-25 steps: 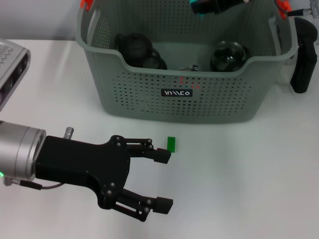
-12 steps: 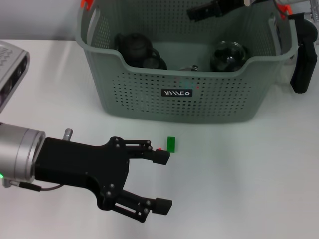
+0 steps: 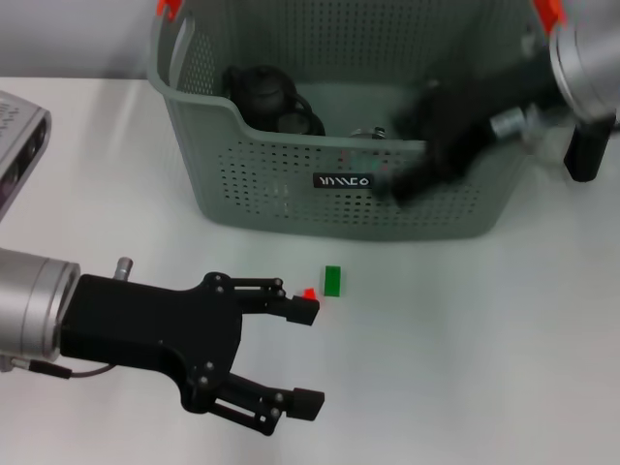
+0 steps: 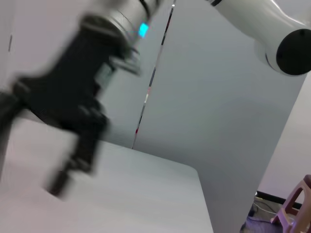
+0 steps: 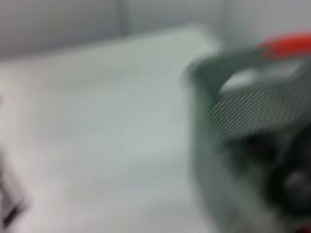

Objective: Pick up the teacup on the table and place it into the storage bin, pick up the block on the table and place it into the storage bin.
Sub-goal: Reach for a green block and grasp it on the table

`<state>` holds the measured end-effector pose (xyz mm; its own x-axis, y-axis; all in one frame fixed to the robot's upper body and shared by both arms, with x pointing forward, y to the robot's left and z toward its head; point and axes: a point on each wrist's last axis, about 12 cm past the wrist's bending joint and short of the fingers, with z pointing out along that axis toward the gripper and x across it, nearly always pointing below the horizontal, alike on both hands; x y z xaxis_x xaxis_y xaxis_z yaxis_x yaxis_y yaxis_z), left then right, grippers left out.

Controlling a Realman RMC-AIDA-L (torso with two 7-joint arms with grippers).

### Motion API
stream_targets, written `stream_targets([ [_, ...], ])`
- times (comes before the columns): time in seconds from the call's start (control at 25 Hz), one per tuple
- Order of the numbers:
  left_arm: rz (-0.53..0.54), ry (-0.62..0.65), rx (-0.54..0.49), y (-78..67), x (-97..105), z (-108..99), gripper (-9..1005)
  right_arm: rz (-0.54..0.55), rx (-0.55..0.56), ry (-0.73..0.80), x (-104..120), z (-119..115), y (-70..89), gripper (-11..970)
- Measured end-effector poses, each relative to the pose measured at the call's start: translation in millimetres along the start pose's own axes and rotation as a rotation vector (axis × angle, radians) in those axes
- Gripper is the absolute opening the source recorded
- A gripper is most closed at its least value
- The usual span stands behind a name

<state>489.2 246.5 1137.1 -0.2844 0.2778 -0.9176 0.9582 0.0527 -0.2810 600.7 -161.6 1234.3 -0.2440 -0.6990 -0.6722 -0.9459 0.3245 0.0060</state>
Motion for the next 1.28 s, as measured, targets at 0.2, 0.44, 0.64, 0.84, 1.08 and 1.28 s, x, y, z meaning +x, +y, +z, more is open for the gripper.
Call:
stream_targets([
  [0.2, 0.000, 0.001, -0.005, 0.5, 0, -1, 925, -0.035, -0.082, 0.198, 16, 16, 14.5, 930],
  [0.44, 0.000, 0.006, -0.006, 1.2, 0, -1, 925, -0.067, -0.102, 0.296, 19, 55, 19.0, 929],
  [0.64, -0.003, 0.009, -0.003, 0.3, 1, -1, 924, -0.104, -0.097, 0.344, 17, 86, 19.9, 929],
  [0.84, -0.011, 0.019, -0.005, -0.2, 3, -2, 924, -0.129, -0.075, 0.372, 14, 109, 20.4, 928],
  [1.08, -0.009, 0.020, -0.004, 0.1, 2, -2, 924, -0.126, -0.048, 0.364, 12, 123, 19.9, 927],
  [1.28, -0.008, 0.020, -0.004, 0.5, 1, -1, 924, -0.111, -0.034, 0.341, 16, 132, 20.1, 926],
])
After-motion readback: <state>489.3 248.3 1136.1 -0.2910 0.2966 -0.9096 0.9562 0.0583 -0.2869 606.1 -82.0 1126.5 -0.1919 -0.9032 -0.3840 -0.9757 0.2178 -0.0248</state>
